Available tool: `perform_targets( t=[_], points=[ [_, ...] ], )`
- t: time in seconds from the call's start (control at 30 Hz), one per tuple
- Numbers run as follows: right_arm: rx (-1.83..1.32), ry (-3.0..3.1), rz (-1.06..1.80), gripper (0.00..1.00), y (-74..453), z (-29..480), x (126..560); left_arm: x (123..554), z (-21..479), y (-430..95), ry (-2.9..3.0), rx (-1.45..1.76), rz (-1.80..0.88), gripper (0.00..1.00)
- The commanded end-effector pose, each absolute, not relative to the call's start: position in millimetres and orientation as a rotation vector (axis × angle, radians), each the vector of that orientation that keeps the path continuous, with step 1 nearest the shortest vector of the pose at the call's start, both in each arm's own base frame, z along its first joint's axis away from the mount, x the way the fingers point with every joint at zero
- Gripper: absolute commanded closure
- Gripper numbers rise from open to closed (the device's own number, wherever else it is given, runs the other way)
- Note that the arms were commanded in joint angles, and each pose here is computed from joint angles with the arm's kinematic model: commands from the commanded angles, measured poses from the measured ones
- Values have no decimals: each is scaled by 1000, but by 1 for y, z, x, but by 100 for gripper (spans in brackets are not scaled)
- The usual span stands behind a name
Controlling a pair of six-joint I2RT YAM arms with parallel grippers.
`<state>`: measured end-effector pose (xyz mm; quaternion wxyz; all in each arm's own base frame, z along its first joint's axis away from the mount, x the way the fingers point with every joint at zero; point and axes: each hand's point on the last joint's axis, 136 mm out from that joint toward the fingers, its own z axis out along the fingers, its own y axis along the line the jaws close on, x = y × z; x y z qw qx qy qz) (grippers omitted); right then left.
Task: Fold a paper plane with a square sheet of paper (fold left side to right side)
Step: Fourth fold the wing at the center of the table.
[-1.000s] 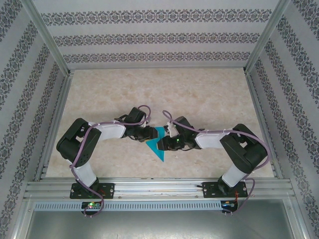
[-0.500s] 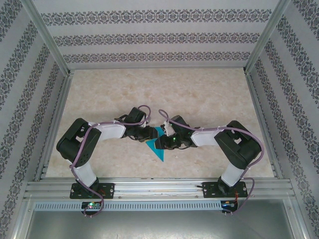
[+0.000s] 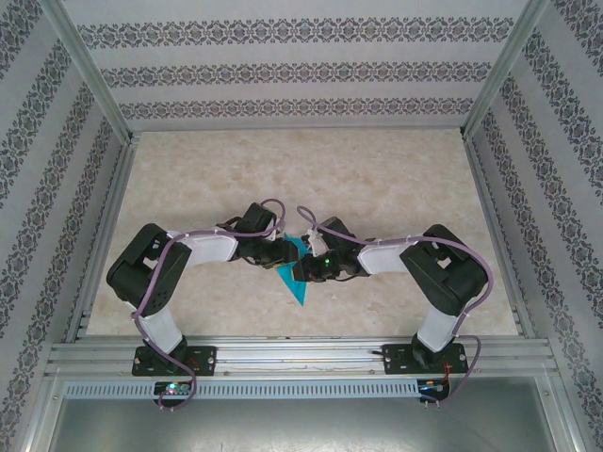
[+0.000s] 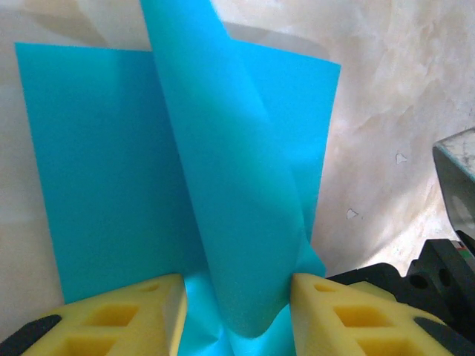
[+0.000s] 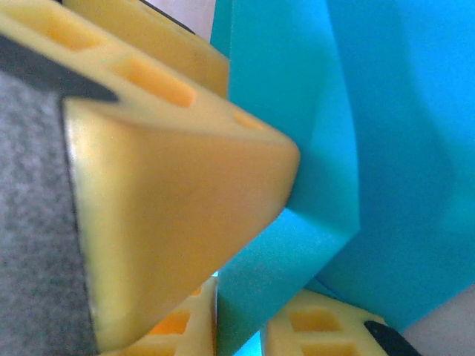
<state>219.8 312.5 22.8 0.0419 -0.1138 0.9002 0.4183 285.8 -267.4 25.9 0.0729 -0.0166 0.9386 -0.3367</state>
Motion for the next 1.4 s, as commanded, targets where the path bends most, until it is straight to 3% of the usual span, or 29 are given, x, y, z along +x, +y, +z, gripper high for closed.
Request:
perform_targets(
  t=[0.0,0.2,0.63,1.1,1.37],
  points=[
    [-381,2738,1256,81,304,24,219,266,-8,-240,2950,-82,-784,56],
    [-371,2768,1227,90,291,21,215,267,-6,-241,2949,-72,-785,56],
    [-394,2725,1297,86,300,35,217,267,-6,-240,2950,-67,-779,56],
    [-339,2634,1340,61,283,64,223,268,-5,-240,2950,-69,-779,56],
    [-277,2644,1359,62,282,60,231,267,-6,-240,2949,-68,-781,56]
  ],
)
